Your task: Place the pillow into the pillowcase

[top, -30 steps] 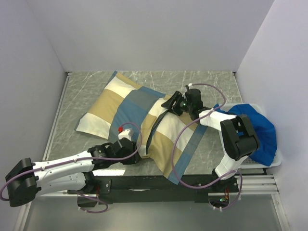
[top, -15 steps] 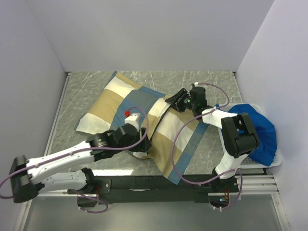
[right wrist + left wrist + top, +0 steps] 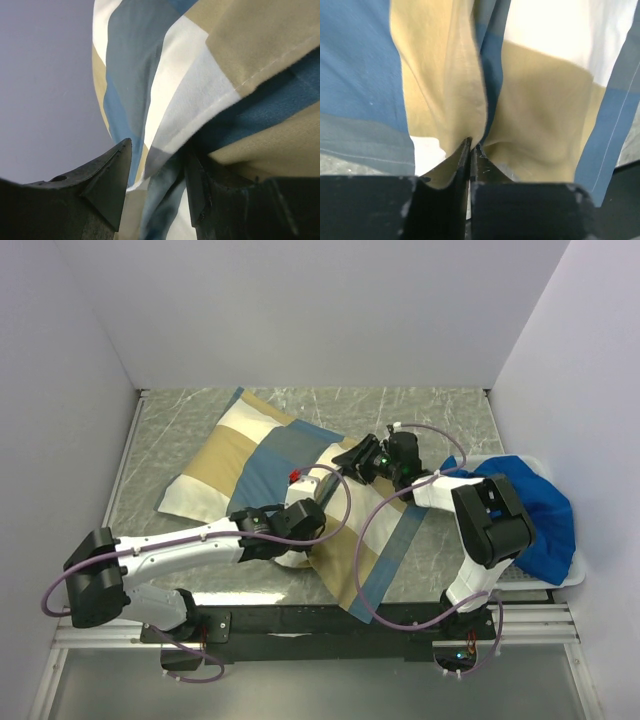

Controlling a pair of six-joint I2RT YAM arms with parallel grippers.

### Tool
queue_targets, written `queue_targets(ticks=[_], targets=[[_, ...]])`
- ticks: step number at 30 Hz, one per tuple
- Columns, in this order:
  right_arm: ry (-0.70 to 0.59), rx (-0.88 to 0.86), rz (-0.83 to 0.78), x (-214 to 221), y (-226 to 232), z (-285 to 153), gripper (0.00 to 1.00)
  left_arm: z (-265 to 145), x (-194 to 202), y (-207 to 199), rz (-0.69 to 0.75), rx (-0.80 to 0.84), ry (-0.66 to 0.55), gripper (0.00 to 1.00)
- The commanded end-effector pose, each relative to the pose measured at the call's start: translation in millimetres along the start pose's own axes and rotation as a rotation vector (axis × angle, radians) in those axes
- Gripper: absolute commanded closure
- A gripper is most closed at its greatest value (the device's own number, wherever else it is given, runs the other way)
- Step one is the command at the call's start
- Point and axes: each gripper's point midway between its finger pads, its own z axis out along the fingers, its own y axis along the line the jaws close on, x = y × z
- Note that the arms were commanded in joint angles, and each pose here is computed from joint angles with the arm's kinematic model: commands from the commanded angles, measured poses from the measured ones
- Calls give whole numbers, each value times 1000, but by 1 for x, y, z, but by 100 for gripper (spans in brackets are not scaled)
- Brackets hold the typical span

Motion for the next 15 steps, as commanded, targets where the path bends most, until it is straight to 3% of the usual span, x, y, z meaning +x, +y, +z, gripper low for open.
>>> queue_targets(ticks=[1,3,7,10,15], targets=[[-6,-58,-22,3,12,-4,46,-21,-27,-5,-16,2,-92,94],[-6,-57,-16,2,11,-1,46,-30,-28,-10,-13,30,-100,99],[5,-91,-3,-4,23,8,45,-45,-23,-23,24,98,-106,99],[3,-85,-13,-12,28,15,41,-54,-17,-29,47,140,-115,87],[39,-149,-4,8,49,18,40,-53,-9,-33,49,192,-119,86]])
